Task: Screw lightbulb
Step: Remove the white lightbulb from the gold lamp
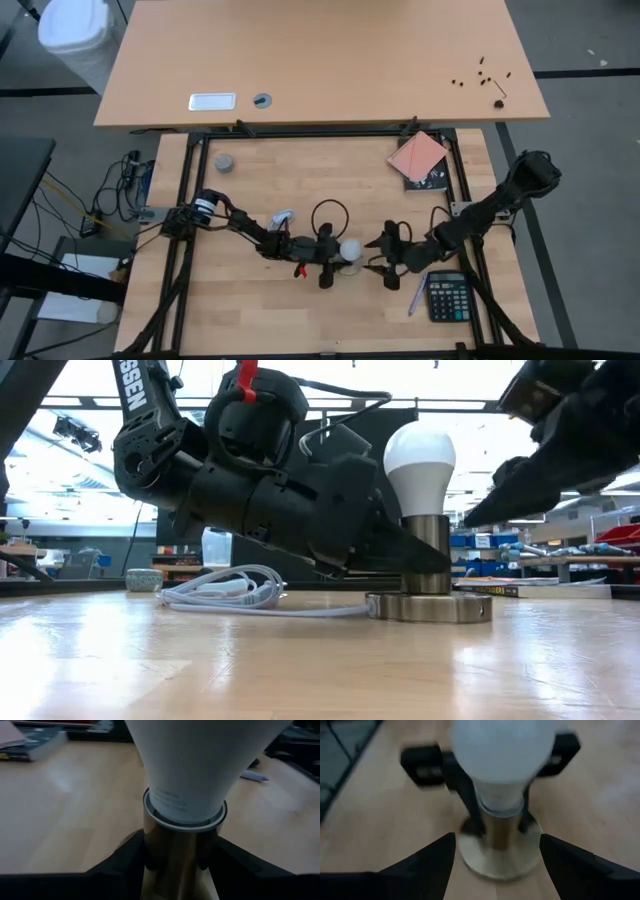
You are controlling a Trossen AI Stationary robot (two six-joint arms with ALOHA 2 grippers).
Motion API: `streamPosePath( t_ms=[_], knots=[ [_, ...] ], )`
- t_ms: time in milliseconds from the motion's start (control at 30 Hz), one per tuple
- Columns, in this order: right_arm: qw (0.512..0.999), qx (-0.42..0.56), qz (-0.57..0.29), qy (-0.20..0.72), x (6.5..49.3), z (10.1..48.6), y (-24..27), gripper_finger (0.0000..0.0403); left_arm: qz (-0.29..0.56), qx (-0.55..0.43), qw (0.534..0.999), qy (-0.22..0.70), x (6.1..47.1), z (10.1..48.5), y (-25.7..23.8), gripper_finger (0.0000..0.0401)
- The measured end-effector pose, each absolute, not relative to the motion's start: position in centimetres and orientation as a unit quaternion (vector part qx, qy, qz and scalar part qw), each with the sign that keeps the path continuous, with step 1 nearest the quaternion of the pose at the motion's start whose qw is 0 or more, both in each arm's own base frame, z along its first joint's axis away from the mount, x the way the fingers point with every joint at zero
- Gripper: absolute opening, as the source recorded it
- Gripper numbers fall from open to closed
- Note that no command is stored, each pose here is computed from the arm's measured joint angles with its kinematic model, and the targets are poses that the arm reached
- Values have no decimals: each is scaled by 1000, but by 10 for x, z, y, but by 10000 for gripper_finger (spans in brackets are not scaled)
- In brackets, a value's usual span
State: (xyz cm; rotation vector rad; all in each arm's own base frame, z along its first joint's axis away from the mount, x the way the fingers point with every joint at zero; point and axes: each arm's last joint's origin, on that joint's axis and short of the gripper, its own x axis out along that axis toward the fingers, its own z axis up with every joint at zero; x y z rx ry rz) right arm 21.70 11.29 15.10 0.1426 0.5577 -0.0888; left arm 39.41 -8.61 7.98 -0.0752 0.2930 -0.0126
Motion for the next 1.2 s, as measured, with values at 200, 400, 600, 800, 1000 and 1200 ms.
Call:
streamPosePath(
  t_ms=[200, 400, 600, 800, 1000, 1200],
  knots=[
    [969, 43, -101, 221, 210, 151, 119, 300, 32, -40, 989, 141, 394, 80, -84, 184],
    [970, 45, -120, 208, 213, 153, 115, 300, 79, -46, 987, 135, 394, 80, -81, 184],
    [971, 47, -135, 191, 219, 156, 107, 300, 128, -59, 982, 124, 393, 80, -79, 184],
    [973, 34, -139, 180, 234, 140, 108, 300, 147, -66, 980, 117, 392, 81, -81, 184],
    [975, 19, -171, 143, 246, 125, 108, 300, 144, -69, 980, 115, 392, 81, -84, 184],
    [976, 20, -179, 121, 255, 121, 100, 299, 143, -69, 981, 115, 392, 81, -85, 184]
  ],
)
